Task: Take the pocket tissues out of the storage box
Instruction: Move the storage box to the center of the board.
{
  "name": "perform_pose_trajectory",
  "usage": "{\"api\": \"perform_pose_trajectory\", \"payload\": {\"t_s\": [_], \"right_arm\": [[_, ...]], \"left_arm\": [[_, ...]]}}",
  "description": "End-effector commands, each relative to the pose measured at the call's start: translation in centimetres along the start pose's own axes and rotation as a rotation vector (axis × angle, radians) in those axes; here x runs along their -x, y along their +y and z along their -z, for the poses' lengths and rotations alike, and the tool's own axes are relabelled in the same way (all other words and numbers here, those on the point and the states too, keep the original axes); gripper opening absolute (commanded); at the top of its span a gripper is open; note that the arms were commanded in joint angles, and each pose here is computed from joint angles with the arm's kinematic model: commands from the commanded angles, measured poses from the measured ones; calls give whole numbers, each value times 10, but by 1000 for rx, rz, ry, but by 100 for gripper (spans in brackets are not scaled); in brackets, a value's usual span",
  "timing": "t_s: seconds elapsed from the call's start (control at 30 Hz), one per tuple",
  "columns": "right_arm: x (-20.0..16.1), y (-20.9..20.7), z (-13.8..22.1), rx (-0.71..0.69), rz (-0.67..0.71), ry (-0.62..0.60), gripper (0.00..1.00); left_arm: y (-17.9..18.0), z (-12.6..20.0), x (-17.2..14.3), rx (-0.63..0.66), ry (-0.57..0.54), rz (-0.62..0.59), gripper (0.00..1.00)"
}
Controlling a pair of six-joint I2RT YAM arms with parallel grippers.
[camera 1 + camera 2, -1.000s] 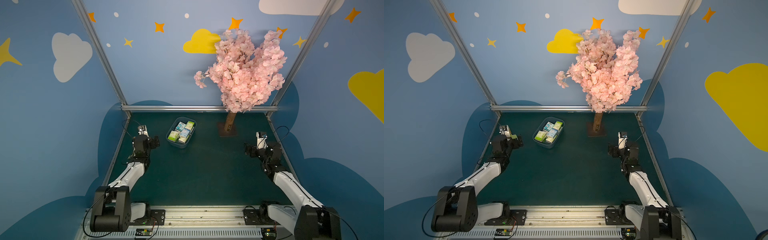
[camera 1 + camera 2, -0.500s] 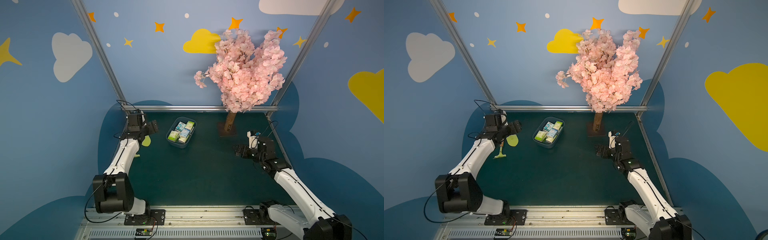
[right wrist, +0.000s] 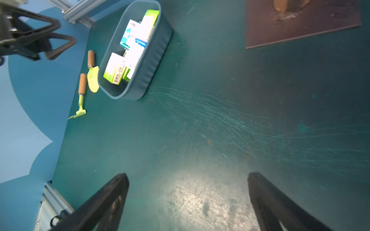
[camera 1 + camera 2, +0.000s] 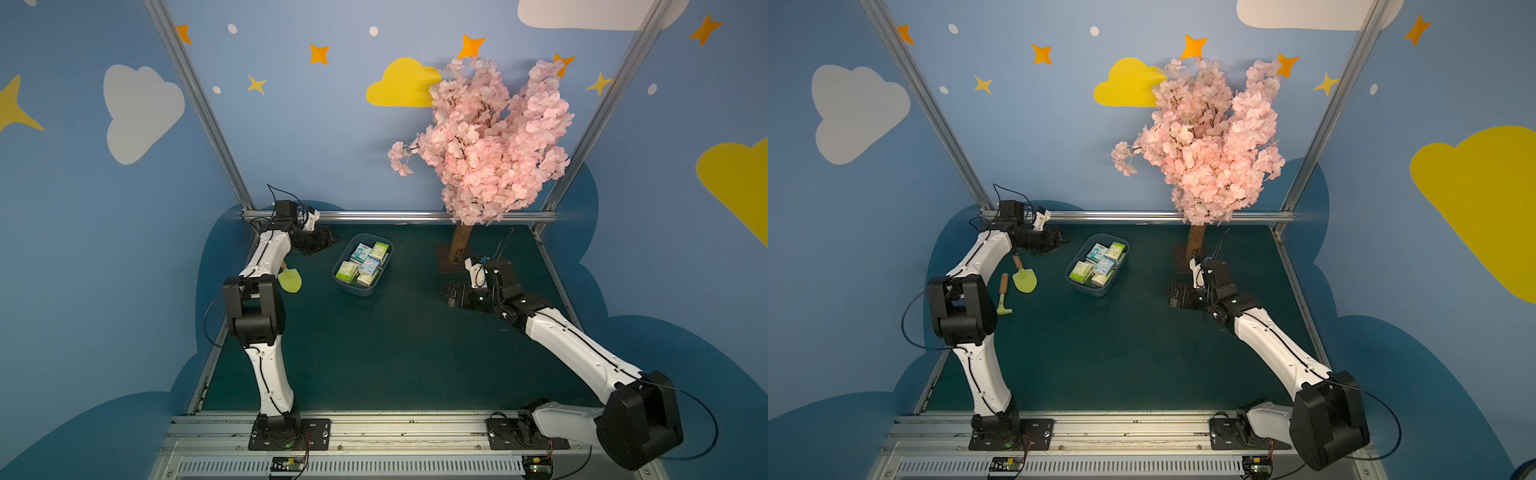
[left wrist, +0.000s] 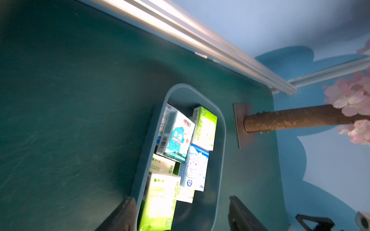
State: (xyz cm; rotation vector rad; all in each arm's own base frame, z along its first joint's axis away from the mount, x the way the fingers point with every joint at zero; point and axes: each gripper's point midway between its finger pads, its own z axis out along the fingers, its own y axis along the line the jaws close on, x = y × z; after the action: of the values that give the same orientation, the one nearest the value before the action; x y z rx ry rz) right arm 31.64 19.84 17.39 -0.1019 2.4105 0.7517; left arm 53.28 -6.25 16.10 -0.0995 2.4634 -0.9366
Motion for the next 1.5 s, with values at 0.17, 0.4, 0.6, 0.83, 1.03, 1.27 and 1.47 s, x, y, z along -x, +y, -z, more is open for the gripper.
{"api": "perform_pose_trajectory", "payload": {"t_s": [0.17,0.4,0.6,0.83,1.03,1.27,1.47], "right_arm": [[10,20,0,42,53,17,98],[11,24,2,50,62,12,98],[8,25,6,51,90,18,98],[5,22,7,41,98,25,98],[3,20,6,35,85,25,98],[1,19,5,23,65,26,98],[-2,16,2,0,38,31,98]], "left_arm": [[11,-37,-8,-15,129,-6,65],[24,-72,-18,58,198,-53,62],[21,-87,-22,103,223,-101,41],[11,-90,-25,114,230,-127,20],[-6,-86,-35,113,248,-142,7],[-24,-77,-53,122,242,-117,3],[-38,-70,-77,140,208,-58,3]]}}
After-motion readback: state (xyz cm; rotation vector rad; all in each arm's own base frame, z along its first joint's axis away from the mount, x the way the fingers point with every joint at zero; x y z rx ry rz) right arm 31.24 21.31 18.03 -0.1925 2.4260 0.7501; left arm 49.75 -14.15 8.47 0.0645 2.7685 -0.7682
